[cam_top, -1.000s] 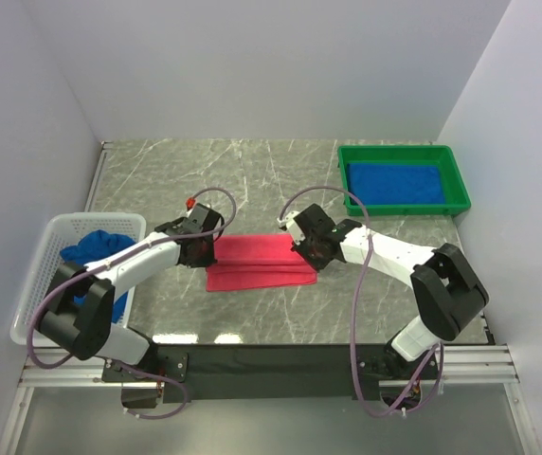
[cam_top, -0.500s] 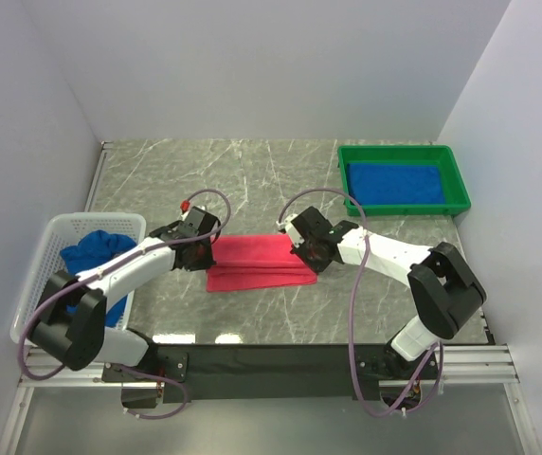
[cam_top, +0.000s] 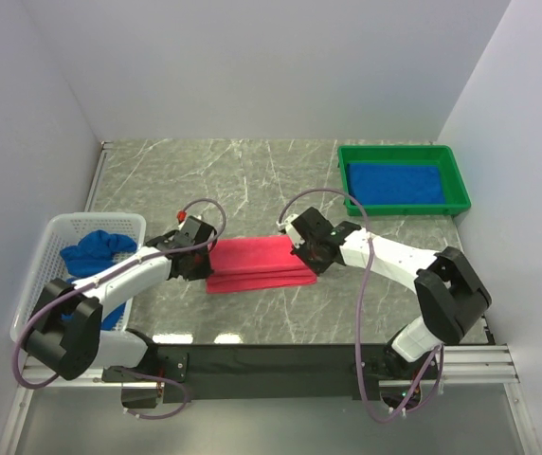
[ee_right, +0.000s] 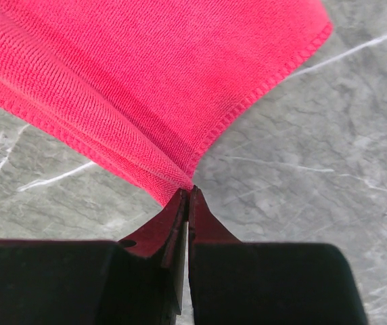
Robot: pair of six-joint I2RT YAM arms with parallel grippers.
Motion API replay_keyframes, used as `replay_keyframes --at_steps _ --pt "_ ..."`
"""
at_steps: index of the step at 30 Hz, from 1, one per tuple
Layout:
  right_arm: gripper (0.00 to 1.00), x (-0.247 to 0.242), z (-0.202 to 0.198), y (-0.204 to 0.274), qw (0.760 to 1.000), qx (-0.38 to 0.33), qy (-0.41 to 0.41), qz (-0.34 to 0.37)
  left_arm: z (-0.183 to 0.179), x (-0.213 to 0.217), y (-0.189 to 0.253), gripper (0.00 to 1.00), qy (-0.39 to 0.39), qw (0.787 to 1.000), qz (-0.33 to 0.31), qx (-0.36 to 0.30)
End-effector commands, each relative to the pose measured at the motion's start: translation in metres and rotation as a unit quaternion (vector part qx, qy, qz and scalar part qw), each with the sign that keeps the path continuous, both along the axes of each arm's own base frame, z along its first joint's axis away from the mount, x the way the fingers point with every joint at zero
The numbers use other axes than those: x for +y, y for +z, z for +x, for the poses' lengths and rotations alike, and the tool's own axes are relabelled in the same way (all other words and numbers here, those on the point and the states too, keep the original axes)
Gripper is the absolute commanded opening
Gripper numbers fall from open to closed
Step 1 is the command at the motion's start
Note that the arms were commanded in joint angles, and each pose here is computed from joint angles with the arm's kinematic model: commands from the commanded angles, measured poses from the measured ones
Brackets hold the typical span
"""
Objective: Fold and stack the towels
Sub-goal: Fold the towel
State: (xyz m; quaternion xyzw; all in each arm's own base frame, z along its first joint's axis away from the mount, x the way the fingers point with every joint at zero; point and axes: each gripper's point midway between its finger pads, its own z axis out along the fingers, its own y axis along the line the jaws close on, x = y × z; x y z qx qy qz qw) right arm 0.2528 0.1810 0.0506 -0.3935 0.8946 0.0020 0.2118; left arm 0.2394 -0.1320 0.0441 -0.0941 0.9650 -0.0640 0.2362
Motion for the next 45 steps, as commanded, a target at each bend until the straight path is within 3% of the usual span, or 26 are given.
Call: replay_keyframes --at_steps 1,6,7,10,13,20,23,28,32,36,45 --pt "0.04 -0.01 -0.007 -0.012 0.999 0.014 -0.007 -0.031 -0.003 0.009 -0.011 0.06 0.02 1.0 0.013 0.007" --pt "0.18 -0.007 -0.011 -0.014 0.999 0.021 -0.003 -0.035 -0.004 0.004 -0.008 0.24 0.018 1.0 0.0 0.004" --pt "0.31 -0.007 -0.011 -0.011 0.999 0.02 -0.007 -0.033 -0.005 0.003 -0.006 0.3 0.017 1.0 -0.004 0.002" --pt "0.52 -0.004 -0.018 -0.002 1.0 0.016 -0.013 -0.024 -0.008 0.0 0.006 0.53 0.016 1.0 -0.018 -0.01" --pt "0.59 0.002 -0.024 0.02 1.0 0.007 -0.022 0.01 -0.013 0.001 0.025 0.65 0.02 0.999 -0.034 -0.03" --pt "0.6 0.029 -0.026 0.085 0.981 -0.05 -0.073 0.175 -0.019 -0.007 0.086 0.7 0.026 0.989 -0.109 -0.097" --pt "0.55 0.047 -0.019 0.102 0.961 -0.063 -0.103 0.248 -0.013 -0.026 0.106 0.68 0.012 0.979 -0.163 -0.12" --pt "0.42 0.071 -0.01 0.092 0.93 -0.046 -0.159 0.328 0.004 -0.059 0.113 0.43 0.001 0.966 -0.222 -0.134" --pt "0.4 0.073 -0.005 0.066 0.908 -0.027 -0.206 0.364 0.009 -0.07 0.084 0.27 0.006 0.969 -0.218 -0.117" --pt "0.38 0.06 -0.002 0.033 0.88 0.003 -0.275 0.387 0.014 -0.057 0.041 0.11 0.059 0.975 -0.188 -0.101" --pt "0.37 0.016 -0.01 -0.012 0.841 0.05 -0.372 0.39 -0.027 -0.028 -0.021 0.01 0.123 0.977 -0.168 -0.043"
